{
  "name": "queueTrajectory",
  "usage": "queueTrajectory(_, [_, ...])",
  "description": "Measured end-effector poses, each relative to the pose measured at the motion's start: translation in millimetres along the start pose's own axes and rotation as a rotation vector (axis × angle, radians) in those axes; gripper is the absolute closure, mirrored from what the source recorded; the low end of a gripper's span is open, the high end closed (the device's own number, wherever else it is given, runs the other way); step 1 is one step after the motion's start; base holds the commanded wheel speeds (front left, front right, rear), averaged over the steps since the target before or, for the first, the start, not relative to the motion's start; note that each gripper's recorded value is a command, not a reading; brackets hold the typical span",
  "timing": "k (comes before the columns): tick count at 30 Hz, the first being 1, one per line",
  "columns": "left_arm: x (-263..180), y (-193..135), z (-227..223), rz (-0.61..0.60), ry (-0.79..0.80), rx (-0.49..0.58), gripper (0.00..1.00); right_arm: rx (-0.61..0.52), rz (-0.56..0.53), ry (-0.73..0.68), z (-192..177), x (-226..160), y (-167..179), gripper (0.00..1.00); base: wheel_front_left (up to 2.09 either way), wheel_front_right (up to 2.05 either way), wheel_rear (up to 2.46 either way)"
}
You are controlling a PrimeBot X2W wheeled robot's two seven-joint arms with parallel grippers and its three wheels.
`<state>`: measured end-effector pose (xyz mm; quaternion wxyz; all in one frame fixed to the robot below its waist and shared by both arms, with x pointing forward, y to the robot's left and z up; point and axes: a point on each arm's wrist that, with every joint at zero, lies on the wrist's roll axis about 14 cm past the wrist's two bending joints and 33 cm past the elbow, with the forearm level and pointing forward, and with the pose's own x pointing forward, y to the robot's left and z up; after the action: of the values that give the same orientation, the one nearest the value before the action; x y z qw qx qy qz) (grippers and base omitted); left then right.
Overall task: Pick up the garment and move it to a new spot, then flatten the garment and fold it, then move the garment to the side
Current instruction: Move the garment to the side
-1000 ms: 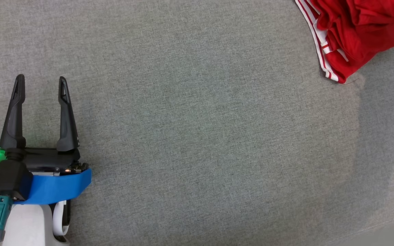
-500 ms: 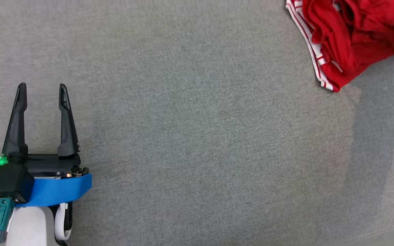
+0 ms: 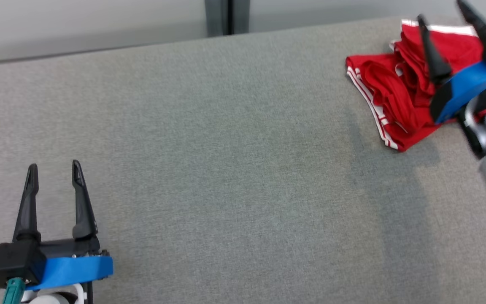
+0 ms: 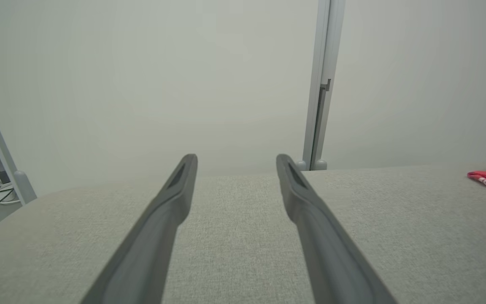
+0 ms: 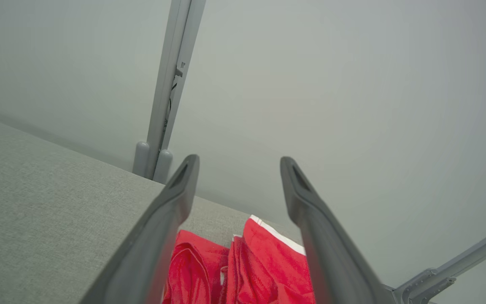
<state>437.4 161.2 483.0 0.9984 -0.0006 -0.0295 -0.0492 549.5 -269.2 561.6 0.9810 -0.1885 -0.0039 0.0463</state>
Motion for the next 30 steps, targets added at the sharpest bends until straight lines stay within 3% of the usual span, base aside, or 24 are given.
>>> queueTrajectory(13, [-52, 30, 10, 0.108, 0.018, 0.007, 0.0, 0.205, 0.15, -0.153, 35, -43, 104, 0.0, 0.0, 0.0, 0.0])
queueTrajectory(30, [-100, 48, 13, 0.18, 0.03, 0.004, 0.0, 0.415, 0.121, -0.088, -3, -125, 146, 0.0, 0.0, 0.0, 0.0])
